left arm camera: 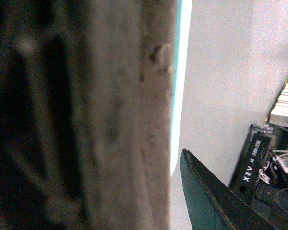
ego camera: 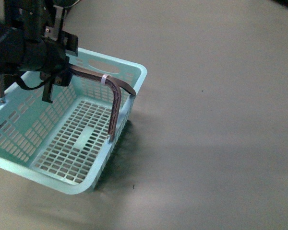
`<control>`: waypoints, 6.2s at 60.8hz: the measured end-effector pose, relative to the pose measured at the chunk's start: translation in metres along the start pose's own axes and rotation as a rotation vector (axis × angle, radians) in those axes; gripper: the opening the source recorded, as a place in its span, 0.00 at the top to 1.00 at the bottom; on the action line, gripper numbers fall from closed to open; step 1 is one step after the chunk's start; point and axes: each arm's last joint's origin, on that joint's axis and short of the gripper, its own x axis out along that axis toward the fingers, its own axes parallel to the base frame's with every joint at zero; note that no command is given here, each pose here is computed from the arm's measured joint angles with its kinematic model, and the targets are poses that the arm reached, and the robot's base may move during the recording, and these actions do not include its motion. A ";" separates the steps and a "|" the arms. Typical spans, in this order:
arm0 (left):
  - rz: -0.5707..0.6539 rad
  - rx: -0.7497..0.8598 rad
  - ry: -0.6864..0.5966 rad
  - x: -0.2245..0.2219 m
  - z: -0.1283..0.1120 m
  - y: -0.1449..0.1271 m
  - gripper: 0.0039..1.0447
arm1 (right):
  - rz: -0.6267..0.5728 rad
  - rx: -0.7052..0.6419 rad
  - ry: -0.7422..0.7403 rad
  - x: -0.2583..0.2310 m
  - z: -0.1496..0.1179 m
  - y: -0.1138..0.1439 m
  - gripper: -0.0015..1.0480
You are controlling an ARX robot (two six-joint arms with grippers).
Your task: Pick mango and avocado into basket
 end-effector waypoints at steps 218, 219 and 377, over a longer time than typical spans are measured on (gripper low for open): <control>-0.317 -0.128 -0.067 -0.286 0.041 -0.065 0.72 | 0.000 0.000 0.000 0.000 0.000 0.000 0.08; -0.317 -0.128 -0.066 -0.286 0.041 -0.065 0.72 | 0.000 0.000 0.000 0.000 0.000 0.000 0.08; -0.319 -0.129 -0.066 -0.286 0.041 -0.066 0.72 | -0.002 0.000 -0.001 0.000 0.000 0.000 0.08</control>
